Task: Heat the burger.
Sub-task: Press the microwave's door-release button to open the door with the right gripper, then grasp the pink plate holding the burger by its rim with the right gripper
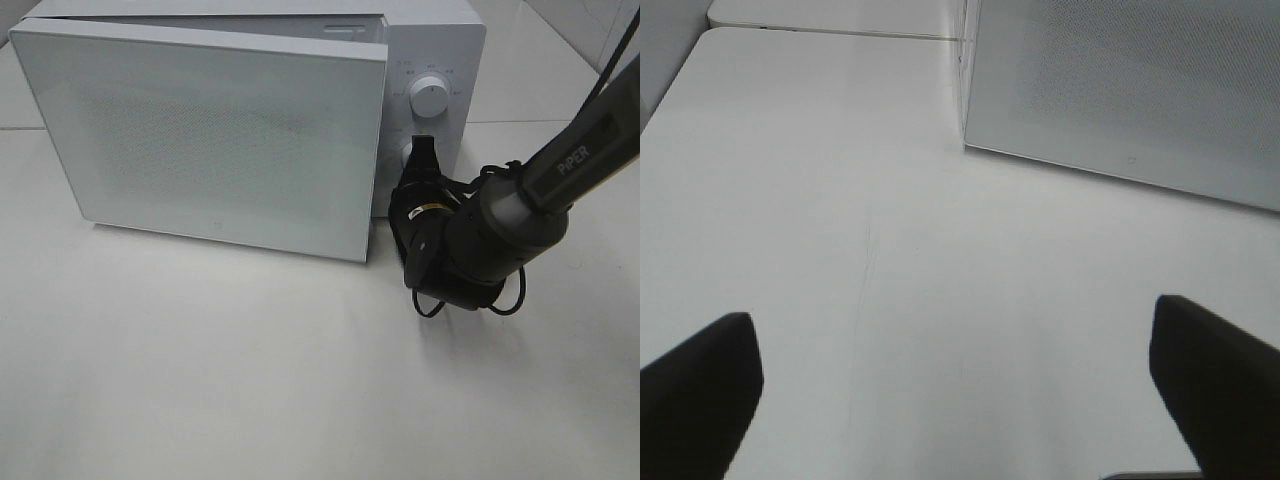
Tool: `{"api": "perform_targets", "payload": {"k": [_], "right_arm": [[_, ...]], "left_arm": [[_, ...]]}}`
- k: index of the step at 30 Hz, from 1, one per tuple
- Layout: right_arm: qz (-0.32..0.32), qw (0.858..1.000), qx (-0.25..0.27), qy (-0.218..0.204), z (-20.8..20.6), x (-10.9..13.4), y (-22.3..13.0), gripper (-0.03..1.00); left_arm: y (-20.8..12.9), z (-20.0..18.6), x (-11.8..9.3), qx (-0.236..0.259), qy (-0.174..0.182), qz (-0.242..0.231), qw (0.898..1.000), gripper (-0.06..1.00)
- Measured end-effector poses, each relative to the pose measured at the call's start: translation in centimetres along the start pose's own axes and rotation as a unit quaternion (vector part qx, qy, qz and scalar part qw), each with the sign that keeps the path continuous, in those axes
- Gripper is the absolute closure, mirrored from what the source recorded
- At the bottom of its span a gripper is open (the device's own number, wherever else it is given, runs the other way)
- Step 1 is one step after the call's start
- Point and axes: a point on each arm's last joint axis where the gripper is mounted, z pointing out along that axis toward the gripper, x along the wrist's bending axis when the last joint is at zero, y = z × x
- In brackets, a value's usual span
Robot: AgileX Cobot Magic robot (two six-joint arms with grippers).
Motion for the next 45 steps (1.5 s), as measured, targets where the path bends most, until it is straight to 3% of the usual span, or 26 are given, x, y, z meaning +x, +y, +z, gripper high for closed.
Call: {"api": "perform_targets", "payload": {"k": [25,38,45], "right_arm": [[-0.022,1.000,0.018,-0.004,-0.6,0.3,0.6,0.95],[-0.021,0.999,0.039,-0.031,-3.0,1.5,1.9,0.95],[-0.041,0.994,0.060,-0.085,-5.1,1.1,2.8,0.95]], "left_arm": [[0.0,0.0,0.0,0.000,0.000,0.000,1.000,-0.05],[0.0,0.0,0.0,0.000,0.000,0.000,1.000,-0.05],[0.0,0.0,0.0,0.000,0.000,0.000,1.000,-0.05]]}}
